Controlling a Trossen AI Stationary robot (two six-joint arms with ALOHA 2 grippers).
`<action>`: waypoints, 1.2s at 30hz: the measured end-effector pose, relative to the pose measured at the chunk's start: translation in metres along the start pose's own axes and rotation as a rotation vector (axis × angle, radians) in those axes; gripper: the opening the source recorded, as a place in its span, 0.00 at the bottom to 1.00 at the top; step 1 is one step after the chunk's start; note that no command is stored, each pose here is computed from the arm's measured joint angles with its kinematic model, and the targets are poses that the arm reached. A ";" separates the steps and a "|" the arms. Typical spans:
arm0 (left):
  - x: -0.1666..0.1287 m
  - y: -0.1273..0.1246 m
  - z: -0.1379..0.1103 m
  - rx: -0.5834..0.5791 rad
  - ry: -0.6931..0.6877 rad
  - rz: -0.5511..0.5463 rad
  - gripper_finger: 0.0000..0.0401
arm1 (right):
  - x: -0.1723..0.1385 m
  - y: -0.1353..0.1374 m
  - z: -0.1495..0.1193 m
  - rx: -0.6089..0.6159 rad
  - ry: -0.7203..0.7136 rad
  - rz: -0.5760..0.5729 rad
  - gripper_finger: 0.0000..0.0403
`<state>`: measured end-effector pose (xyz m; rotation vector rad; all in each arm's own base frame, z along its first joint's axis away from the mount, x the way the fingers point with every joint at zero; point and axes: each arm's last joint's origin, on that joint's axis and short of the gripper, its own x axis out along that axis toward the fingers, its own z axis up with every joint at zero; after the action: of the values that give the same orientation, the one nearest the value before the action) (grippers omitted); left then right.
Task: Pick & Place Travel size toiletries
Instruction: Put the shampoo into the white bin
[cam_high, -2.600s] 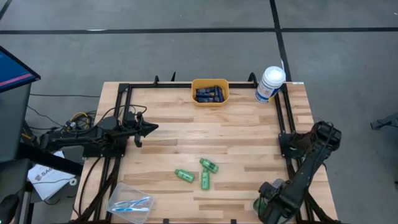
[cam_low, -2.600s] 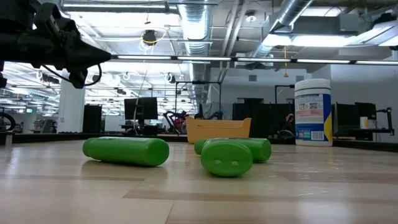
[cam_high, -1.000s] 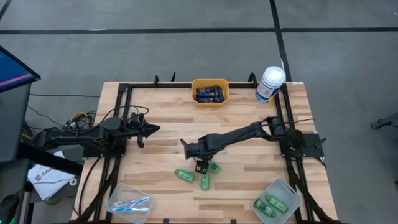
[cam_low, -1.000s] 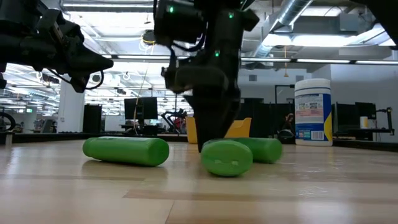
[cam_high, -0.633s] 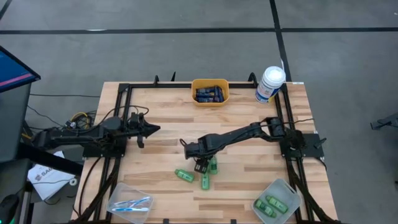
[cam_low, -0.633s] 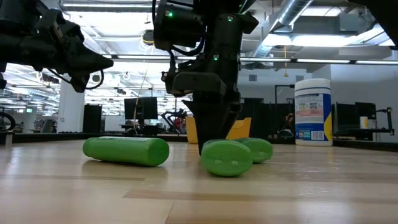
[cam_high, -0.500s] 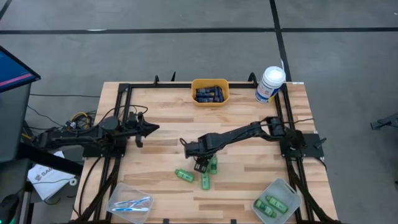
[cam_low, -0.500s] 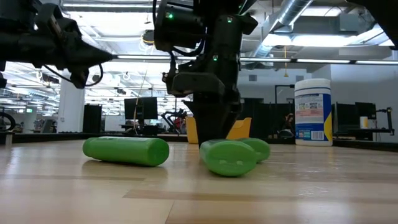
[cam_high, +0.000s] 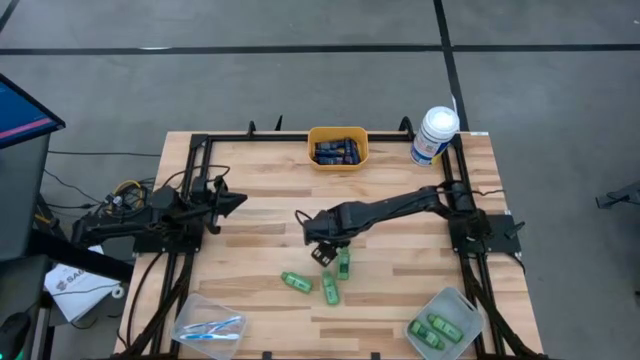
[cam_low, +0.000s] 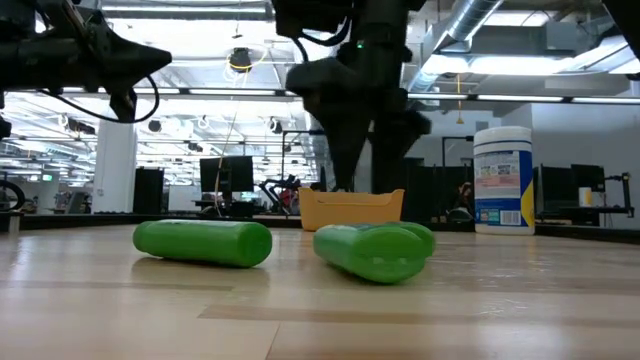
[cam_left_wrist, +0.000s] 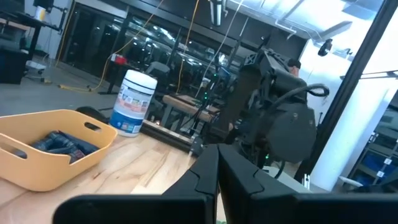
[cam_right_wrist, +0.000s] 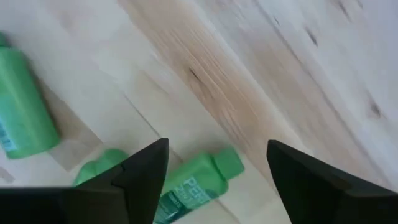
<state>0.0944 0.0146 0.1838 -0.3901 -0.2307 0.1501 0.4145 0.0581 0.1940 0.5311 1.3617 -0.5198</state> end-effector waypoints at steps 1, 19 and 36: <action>0.000 0.000 0.000 0.000 0.000 0.000 0.00 | 0.000 0.000 -0.003 0.024 0.010 -0.021 0.66; 0.000 0.000 0.000 0.000 0.000 0.000 0.00 | 0.042 0.006 -0.038 0.233 0.109 -0.020 0.66; 0.000 0.000 0.000 0.000 -0.001 0.000 0.00 | 0.051 0.009 -0.053 0.115 0.148 0.007 0.33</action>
<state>0.0943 0.0146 0.1838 -0.3899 -0.2314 0.1503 0.3867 0.0963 0.1376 0.6786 1.4759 -0.5647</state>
